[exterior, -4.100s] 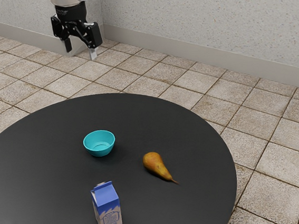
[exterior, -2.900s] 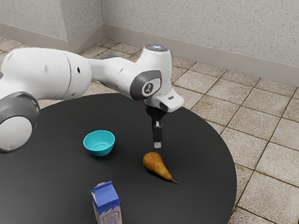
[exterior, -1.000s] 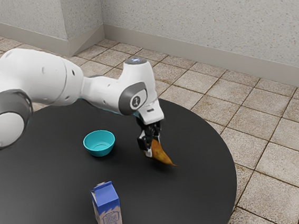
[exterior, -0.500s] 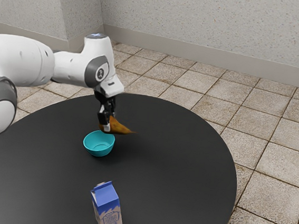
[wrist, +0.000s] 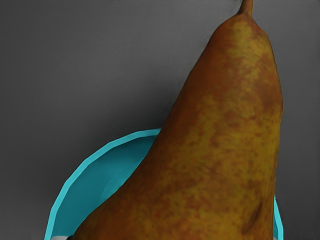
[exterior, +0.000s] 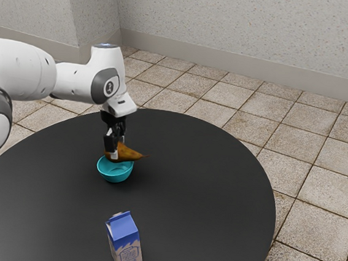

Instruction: Place the pear in the bowl.

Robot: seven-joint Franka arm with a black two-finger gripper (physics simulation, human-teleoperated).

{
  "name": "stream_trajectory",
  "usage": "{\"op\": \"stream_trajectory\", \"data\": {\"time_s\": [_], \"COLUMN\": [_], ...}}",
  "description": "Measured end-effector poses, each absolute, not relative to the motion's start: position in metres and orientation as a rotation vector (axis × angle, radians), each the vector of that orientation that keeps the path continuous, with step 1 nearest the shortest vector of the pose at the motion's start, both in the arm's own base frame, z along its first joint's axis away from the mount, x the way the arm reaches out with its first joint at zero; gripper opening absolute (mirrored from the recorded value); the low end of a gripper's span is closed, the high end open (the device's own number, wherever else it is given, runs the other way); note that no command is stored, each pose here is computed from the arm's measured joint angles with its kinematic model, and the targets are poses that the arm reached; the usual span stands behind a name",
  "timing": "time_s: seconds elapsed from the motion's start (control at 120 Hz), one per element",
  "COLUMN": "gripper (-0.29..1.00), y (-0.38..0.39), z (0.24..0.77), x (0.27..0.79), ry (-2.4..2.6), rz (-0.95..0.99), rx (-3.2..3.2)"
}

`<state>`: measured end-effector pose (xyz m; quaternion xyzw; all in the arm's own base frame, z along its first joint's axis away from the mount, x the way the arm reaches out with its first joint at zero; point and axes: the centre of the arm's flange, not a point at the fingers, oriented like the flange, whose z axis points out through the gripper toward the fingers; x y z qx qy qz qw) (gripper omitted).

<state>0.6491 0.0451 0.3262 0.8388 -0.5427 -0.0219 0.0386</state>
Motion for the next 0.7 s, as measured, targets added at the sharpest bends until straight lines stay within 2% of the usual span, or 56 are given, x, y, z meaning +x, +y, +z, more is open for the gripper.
{"op": "stream_trajectory", "data": {"time_s": [0.158,0.308,0.442,0.592,0.7], "gripper": [0.57,0.64,0.67,0.69,0.69], "y": [0.044,0.044,0.051,0.077,0.082], "z": [0.326,0.34,0.429,0.574,0.649], "x": [0.647,0.647,0.636,0.597,0.579], "ry": [-1.656,-1.659,-1.65,-1.43,-1.239], "rz": [-0.086,-0.061,0.06,0.235,0.252], "rx": [2.558,2.558,2.619,2.809,2.963]}}
